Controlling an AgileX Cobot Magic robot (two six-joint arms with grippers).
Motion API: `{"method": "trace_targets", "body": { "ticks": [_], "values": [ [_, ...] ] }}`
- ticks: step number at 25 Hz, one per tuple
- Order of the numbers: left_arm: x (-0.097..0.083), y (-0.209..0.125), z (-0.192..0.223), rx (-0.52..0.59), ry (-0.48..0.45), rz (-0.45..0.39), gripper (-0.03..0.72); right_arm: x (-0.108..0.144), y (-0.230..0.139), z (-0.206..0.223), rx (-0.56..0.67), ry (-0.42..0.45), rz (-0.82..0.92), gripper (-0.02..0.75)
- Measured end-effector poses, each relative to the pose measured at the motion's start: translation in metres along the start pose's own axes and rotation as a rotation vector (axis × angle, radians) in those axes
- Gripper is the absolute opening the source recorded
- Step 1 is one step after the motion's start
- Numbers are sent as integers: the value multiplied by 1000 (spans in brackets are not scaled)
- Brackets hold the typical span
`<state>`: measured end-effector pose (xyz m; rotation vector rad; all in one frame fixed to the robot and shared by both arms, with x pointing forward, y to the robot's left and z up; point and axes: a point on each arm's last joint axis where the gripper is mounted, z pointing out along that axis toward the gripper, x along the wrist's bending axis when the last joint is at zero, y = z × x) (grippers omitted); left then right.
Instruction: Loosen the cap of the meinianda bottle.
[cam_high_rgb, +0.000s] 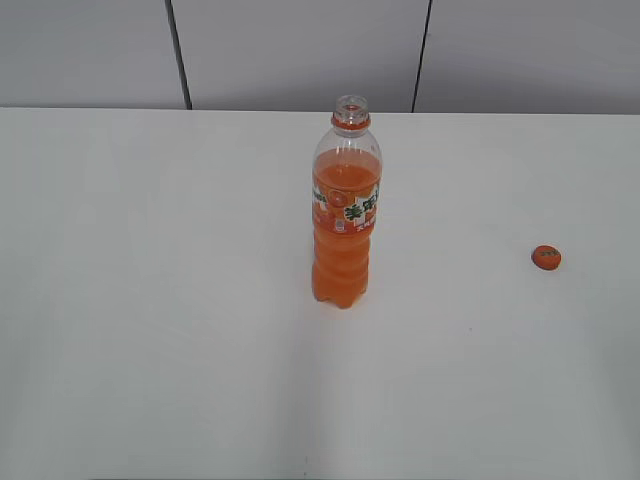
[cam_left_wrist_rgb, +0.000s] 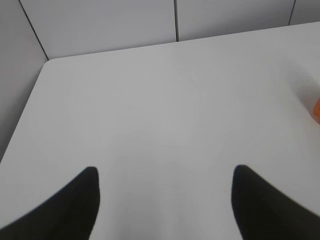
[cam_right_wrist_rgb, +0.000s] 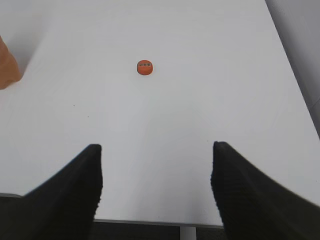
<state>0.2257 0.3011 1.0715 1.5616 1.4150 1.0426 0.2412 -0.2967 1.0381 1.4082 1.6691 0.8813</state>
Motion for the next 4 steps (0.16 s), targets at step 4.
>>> {"method": "trace_targets", "body": {
  "ticks": [4],
  "values": [
    [0,0,0,0,0,0,499,0,0,0,0,0,0,512]
  ]
}}
